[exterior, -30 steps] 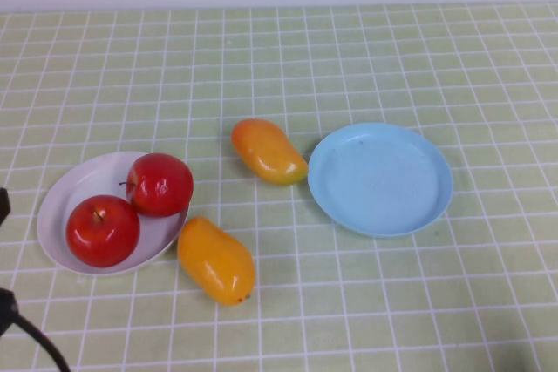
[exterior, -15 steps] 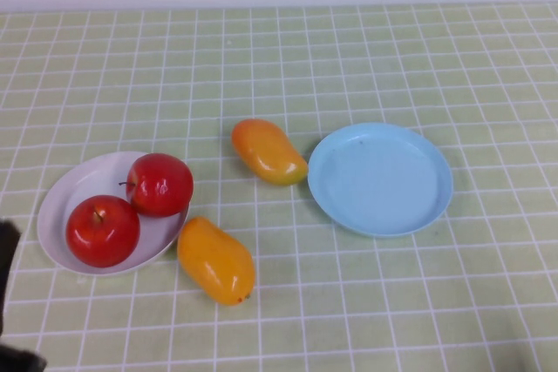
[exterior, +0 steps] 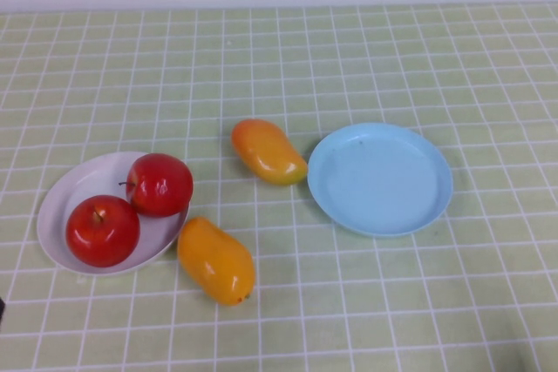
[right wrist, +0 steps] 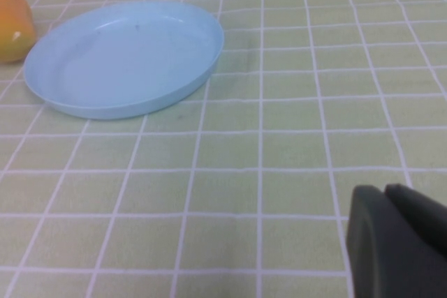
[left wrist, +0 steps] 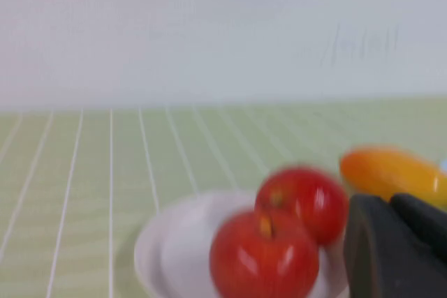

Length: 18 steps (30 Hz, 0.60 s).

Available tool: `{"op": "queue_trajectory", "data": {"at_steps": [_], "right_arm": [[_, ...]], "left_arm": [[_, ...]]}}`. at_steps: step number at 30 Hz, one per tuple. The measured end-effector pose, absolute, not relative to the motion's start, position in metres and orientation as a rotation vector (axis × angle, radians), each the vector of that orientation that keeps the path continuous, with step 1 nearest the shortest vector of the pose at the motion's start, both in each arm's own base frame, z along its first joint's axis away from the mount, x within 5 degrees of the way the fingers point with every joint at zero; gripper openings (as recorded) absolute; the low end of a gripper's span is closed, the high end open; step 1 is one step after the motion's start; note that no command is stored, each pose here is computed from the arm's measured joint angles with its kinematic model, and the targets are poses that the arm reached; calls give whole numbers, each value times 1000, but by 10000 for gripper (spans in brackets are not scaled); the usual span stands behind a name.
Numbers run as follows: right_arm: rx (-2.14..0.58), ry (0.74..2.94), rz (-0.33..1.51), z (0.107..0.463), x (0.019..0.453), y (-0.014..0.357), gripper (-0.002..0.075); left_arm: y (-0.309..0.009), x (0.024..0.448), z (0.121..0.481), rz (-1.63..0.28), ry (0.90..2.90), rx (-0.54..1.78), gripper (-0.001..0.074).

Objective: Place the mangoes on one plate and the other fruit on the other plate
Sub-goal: Put another type of fruit in the right plate

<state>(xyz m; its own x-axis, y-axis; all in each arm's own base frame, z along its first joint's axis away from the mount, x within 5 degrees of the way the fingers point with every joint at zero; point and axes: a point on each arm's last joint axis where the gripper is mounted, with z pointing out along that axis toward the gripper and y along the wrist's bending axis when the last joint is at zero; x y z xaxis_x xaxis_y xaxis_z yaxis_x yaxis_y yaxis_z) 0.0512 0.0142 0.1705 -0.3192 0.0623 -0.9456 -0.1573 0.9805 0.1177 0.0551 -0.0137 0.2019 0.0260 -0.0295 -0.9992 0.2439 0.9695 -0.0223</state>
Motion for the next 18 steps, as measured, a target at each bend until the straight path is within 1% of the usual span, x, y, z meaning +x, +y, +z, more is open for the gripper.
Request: {"op": "queue_trajectory", "data": {"at_steps": [10,18], "right_arm": [[-69,1883,220,170,51,14,-16],[-69,1883,220,170,51,14,-16]], "left_arm": [[-12,52,174,-176,1838,194,3],[-11,51,172,-172,1867,196,3]]}}
